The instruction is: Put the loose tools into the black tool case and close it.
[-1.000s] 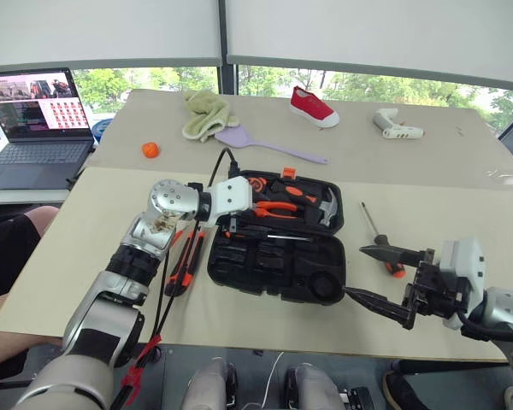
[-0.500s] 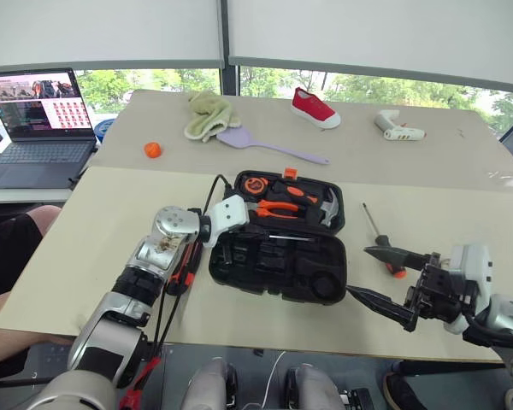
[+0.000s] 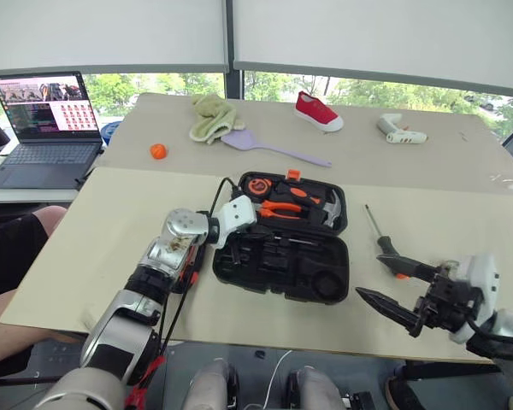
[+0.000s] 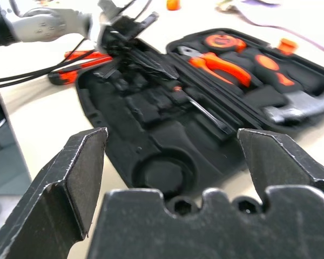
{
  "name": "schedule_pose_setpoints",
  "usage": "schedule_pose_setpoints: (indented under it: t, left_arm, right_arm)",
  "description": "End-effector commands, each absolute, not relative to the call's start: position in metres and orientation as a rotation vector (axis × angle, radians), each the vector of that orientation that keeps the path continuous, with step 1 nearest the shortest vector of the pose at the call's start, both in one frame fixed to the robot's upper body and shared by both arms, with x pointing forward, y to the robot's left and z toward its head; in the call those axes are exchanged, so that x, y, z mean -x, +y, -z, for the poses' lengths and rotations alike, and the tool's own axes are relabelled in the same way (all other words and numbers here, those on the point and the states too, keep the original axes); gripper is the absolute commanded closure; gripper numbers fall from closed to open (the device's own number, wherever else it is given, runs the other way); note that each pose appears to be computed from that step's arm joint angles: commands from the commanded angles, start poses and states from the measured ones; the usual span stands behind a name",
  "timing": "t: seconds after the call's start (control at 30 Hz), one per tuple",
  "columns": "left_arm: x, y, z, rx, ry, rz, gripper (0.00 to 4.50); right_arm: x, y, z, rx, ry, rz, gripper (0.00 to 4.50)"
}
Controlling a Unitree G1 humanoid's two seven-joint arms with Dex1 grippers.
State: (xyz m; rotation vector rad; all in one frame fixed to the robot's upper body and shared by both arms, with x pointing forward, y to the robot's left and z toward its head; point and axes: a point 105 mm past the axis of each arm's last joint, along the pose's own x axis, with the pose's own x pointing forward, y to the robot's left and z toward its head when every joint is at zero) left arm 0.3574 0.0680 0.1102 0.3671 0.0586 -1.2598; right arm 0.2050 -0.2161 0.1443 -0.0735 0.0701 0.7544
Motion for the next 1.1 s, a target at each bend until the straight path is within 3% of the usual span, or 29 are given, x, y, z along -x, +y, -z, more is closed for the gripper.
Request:
schedule_pose_setpoints:
  t: [0.03,0.17,0.3,0.43,0.6,0.77,0.9,1.1]
  left_arm:
    - [-0.338,0.096,-0.165,-0.216,-0.204,1.322,2.92]
    - [-0.318,0.131,-0.176,-0.210,-0.257,1.337,1.47]
    - [-0.287,0.182,-0.155,-0.235,-0.147,1.298,0.03]
    - [-0.271,0.204,-0.146,-0.190,-0.102,1.260,0.03]
    - [-0.257,0.215,-0.136,-0.152,-0.065,1.245,0.03]
    - [-0.240,0.181,-0.142,-0.081,-0.141,1.367,0.03]
    - [-0.236,0.157,-0.152,-0.062,-0.227,1.429,0.03]
    - [-0.232,0.136,-0.154,-0.036,-0.276,1.452,0.03]
  right_arm:
    - [-0.190,-0.241,-0.153,0.079,0.001,-0.633,0.00]
    - [-0.169,-0.266,-0.139,0.111,0.037,-0.513,0.00]
    - [-0.134,-0.305,-0.112,0.147,0.097,-0.258,0.00]
    - [-0.123,-0.309,-0.105,0.170,0.108,-0.206,0.00]
    - [-0.140,-0.293,-0.120,0.195,0.078,-0.269,0.00]
    - [-0.213,-0.287,-0.136,0.244,0.301,-0.307,0.00]
    - [-0.241,-0.280,-0.135,0.334,0.517,-0.356,0.00]
    - [-0.284,-0.276,-0.129,0.325,0.641,-0.307,0.00]
